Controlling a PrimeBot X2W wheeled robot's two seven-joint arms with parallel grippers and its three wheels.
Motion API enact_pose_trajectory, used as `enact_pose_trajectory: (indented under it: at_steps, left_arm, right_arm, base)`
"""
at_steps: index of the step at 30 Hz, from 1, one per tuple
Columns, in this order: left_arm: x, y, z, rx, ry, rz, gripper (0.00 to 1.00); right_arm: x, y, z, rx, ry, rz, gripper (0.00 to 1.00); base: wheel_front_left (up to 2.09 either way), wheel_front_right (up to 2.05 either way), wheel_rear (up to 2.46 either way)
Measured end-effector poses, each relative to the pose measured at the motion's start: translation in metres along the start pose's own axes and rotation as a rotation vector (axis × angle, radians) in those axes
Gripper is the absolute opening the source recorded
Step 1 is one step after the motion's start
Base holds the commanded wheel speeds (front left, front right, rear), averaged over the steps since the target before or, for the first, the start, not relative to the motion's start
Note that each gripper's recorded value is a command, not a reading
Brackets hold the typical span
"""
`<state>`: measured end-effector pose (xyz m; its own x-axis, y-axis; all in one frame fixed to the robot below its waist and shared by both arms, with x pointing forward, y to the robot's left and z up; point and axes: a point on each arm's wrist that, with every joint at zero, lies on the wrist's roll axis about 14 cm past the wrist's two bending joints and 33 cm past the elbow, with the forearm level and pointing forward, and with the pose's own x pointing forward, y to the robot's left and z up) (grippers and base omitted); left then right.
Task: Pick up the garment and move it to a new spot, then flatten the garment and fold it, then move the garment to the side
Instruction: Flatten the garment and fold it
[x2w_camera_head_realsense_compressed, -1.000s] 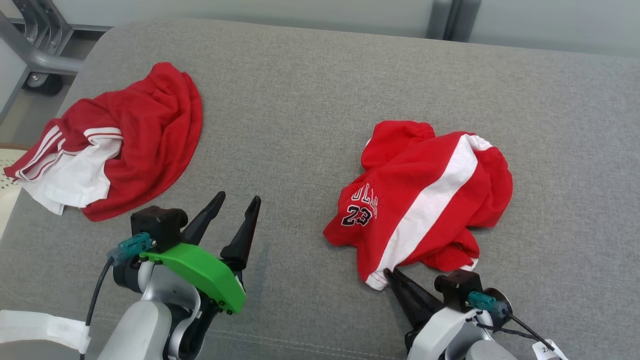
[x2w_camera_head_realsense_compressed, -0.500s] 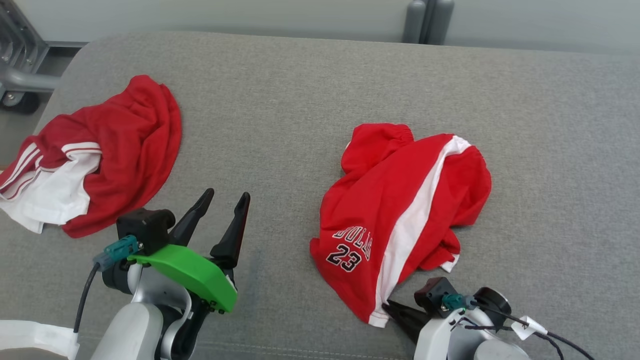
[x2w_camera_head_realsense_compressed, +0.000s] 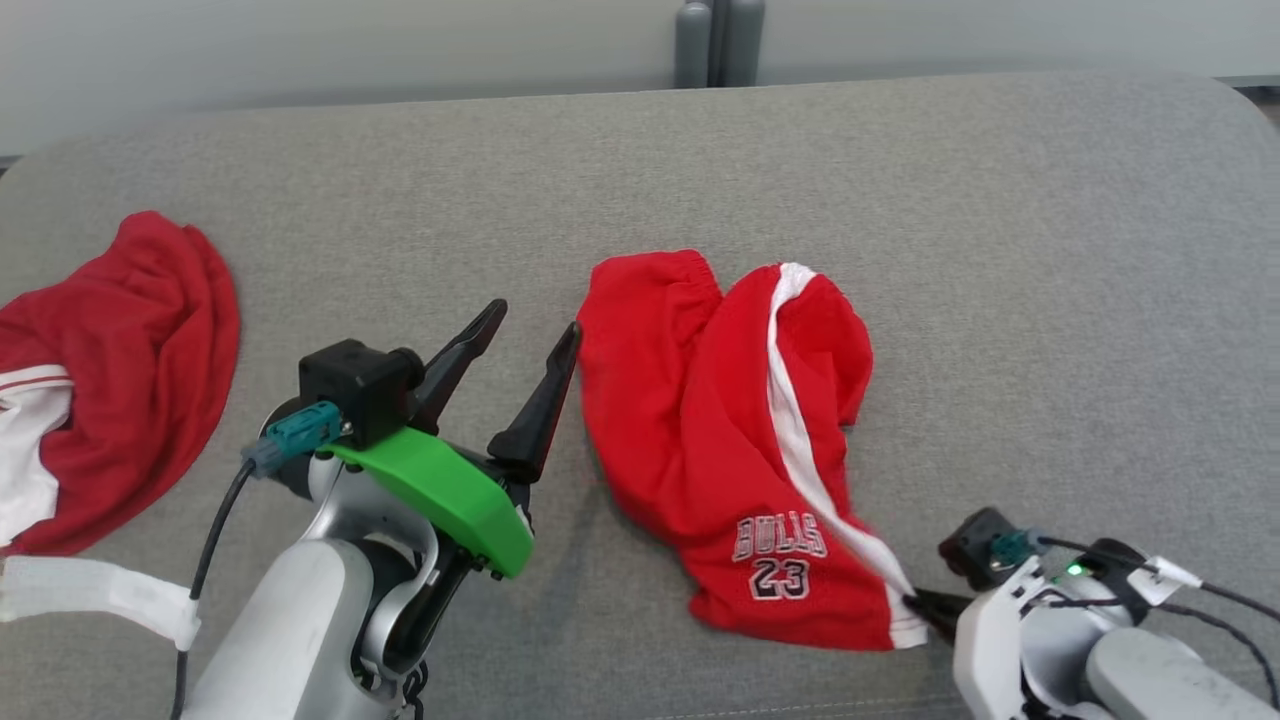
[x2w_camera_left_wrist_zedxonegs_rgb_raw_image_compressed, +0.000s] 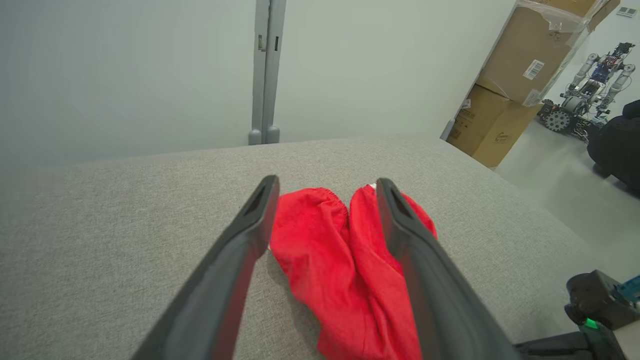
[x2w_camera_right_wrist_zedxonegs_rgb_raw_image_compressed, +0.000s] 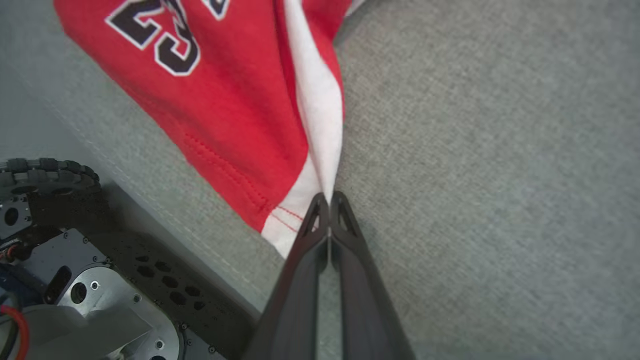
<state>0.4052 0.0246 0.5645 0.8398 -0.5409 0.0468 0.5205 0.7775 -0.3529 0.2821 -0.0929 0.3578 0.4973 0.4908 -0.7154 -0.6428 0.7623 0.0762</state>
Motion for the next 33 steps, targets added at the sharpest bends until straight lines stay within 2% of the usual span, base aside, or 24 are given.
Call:
enact_pose_trajectory:
  at_steps: [3, 4, 7, 13, 18, 25, 33]
  left_arm:
    - [0.013, -0.017, 0.002, 0.005, 0.005, -0.058, 1.0]
    - [0.02, -0.03, 0.0, 0.013, 0.018, -0.102, 1.0]
    - [0.03, -0.049, -0.002, 0.023, 0.035, -0.168, 1.0]
    - [0.049, -0.087, -0.012, 0.045, 0.094, -0.296, 1.0]
    - [0.065, -0.114, -0.027, 0.059, 0.166, -0.384, 1.0]
    - [0.094, -0.115, -0.043, 0.117, 0.257, -0.406, 1.0]
    - [0.122, -0.12, -0.073, 0.242, 0.388, -0.429, 1.0]
  right_arm:
    - [-0.018, -0.032, -0.014, 0.023, 0.039, -0.085, 0.0]
    - [-0.033, -0.057, -0.023, 0.039, 0.065, -0.154, 0.0]
    - [-0.058, -0.092, -0.033, 0.048, 0.088, -0.256, 0.0]
    - [-0.096, -0.139, -0.027, 0.043, 0.075, -0.4, 0.0]
    - [-0.092, -0.126, -0.023, 0.071, 0.048, -0.371, 0.0]
    - [-0.073, -0.091, -0.026, 0.111, 0.044, -0.281, 0.0]
    - [-0.068, -0.074, -0.026, 0.152, 0.03, -0.258, 0.0]
  base:
    - [0.0, 0.0, 0.0]
    - [0.0, 0.0, 0.0]
    - [0.0, 0.0, 0.0]
    - [0.0, 0.0, 0.0]
    - [0.0, 0.0, 0.0]
    - [0.0, 0.0, 0.0]
    - [0.0, 0.0, 0.0]
